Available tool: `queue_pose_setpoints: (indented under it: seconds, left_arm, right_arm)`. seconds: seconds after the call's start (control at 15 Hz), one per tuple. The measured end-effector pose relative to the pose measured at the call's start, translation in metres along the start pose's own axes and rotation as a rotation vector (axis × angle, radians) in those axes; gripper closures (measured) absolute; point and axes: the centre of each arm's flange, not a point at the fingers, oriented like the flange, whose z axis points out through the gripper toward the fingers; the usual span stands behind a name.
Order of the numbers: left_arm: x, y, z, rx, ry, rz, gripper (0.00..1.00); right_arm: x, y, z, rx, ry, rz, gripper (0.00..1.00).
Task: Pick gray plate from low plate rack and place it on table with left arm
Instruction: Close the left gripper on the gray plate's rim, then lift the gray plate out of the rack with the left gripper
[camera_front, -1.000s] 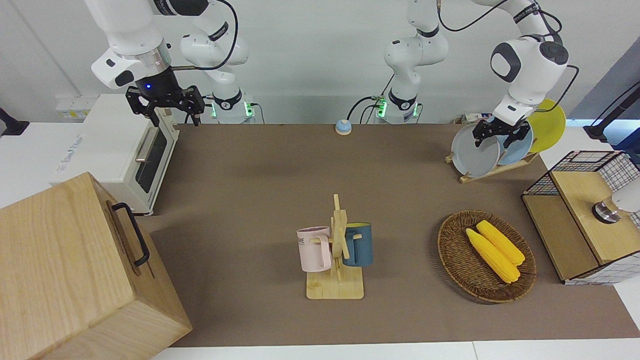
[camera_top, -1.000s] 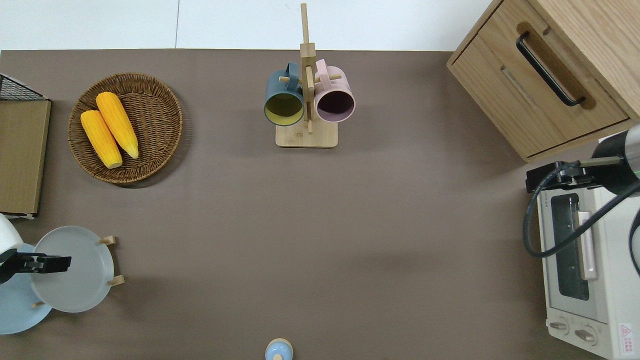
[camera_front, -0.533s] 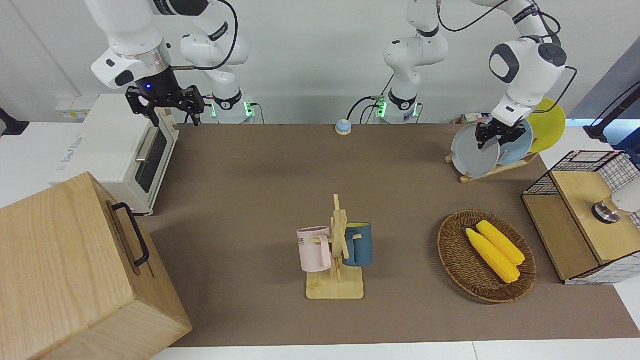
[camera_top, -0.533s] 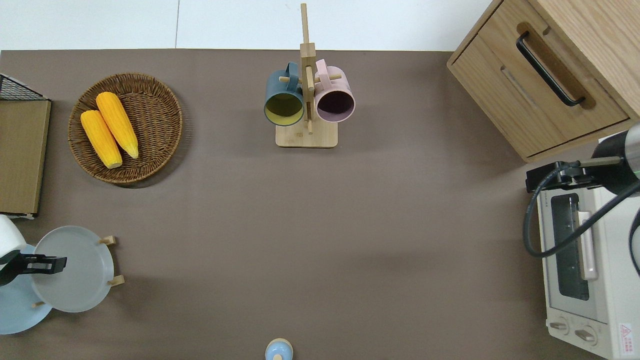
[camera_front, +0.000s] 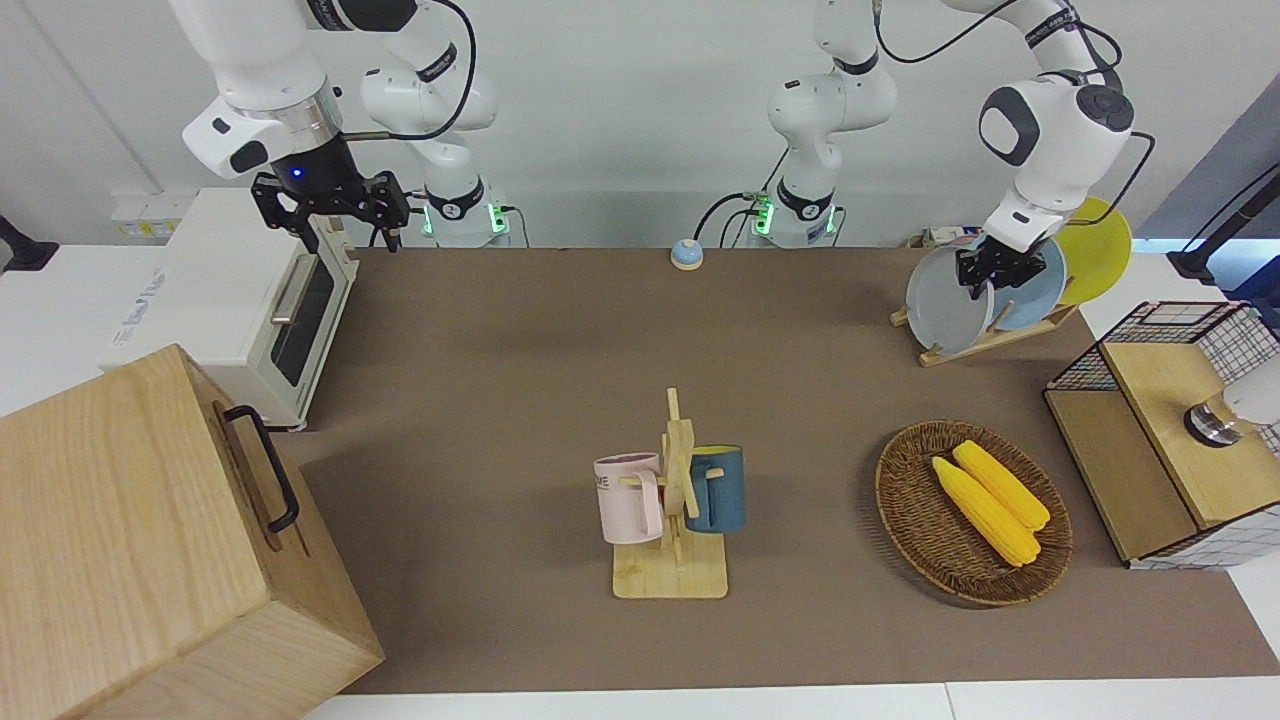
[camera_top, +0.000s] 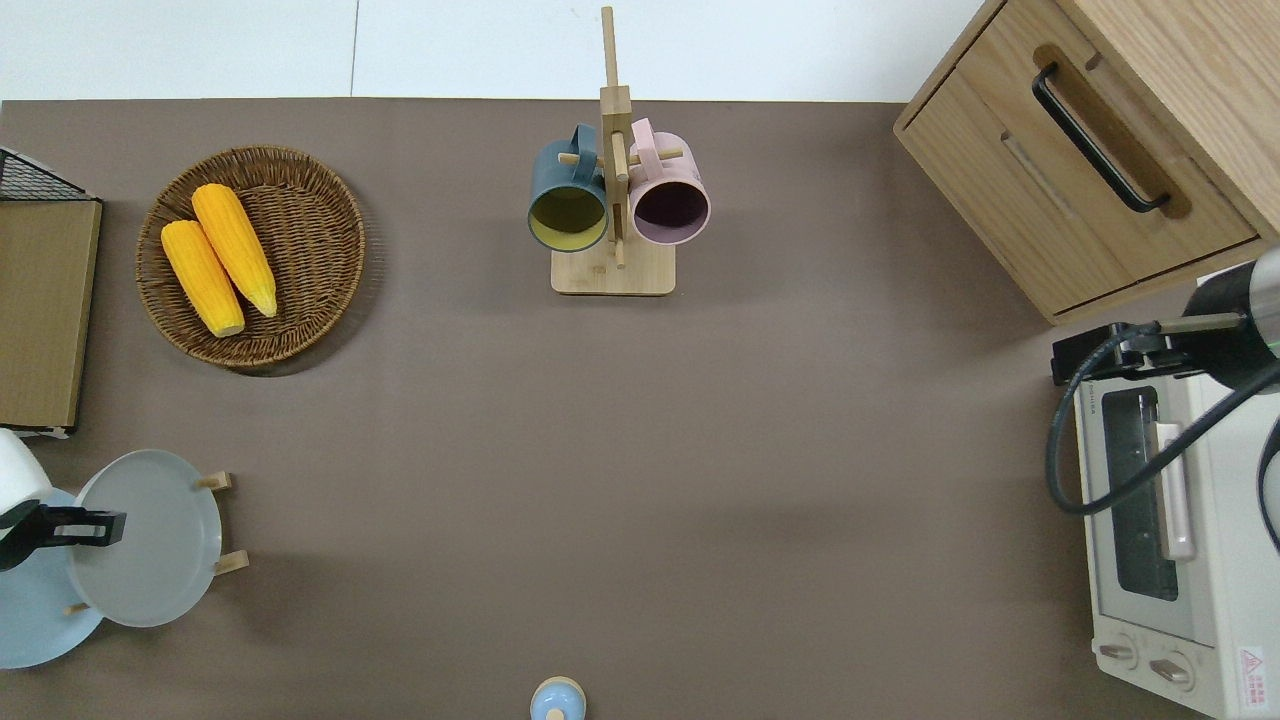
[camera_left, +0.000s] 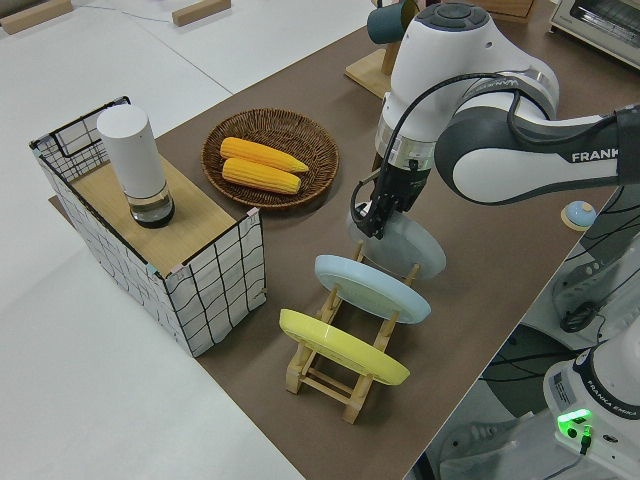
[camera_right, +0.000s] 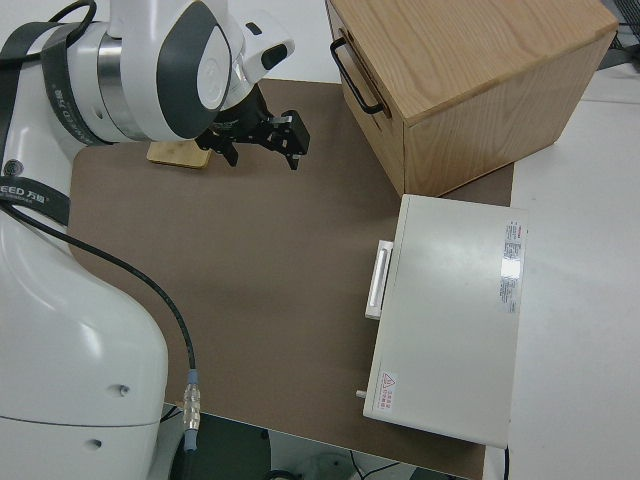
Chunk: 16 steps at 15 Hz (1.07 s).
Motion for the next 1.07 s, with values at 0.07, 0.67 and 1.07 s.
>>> queue_pose_setpoints:
  seconds: [0.07, 0.67, 1.07]
  left_arm:
    - [0.0, 0.0, 0.0, 0.0, 0.001, 0.0, 0.88]
    - [-0.001, 0.0, -0.025, -0.006, -0.012, -0.002, 0.89]
    - [0.0, 0.002, -0.099, -0.009, -0.049, 0.0, 0.9]
  right_arm:
    - [0.0, 0.0, 0.0, 0.0, 0.0, 0.0, 0.01]
    - [0.0, 0.0, 0.0, 0.0, 0.0, 0.0, 0.01]
    - [0.0, 0.0, 0.0, 0.0, 0.0, 0.0, 0.01]
